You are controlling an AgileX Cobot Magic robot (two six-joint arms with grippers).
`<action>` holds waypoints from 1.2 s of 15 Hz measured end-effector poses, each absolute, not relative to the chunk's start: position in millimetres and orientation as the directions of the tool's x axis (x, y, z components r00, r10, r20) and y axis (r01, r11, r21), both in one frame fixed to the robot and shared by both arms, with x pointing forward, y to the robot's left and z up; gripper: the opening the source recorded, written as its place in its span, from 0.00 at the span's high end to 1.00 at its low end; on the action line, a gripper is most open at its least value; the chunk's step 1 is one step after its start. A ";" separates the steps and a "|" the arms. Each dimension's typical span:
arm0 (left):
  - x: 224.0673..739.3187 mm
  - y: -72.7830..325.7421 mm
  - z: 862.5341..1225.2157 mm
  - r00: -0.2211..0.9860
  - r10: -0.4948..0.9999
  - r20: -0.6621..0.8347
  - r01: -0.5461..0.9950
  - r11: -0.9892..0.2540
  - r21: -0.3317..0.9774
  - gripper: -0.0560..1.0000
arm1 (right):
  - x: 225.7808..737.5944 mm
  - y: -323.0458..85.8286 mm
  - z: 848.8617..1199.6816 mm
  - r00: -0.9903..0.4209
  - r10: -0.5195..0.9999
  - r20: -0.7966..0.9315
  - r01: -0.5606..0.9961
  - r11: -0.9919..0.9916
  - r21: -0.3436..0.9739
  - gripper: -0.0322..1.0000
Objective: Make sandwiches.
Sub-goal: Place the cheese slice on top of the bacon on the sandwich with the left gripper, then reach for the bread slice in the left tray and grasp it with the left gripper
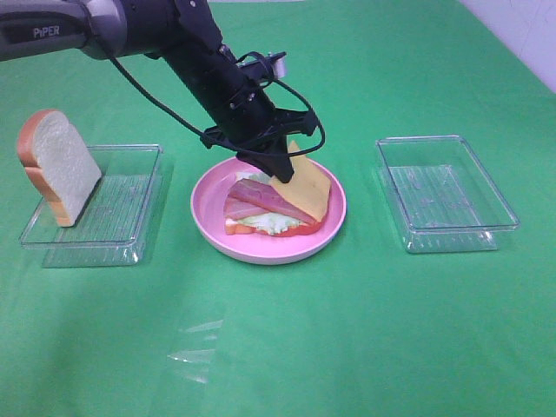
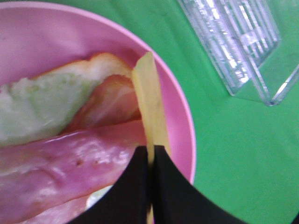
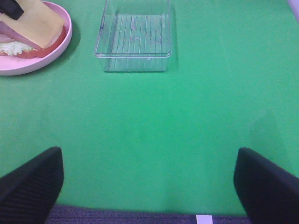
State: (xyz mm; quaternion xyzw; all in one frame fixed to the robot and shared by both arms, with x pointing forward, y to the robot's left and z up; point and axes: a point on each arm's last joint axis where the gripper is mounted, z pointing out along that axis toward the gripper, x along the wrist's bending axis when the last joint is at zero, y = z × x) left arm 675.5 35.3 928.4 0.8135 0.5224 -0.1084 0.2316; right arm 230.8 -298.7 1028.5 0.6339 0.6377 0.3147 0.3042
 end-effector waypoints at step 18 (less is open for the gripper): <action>657.4 72.5 1022.7 0.386 0.908 -0.163 0.900 -0.331 0.284 0.01 | 230.8 -298.7 1028.5 -0.011 1.000 0.011 0.617 -0.002 0.787 0.06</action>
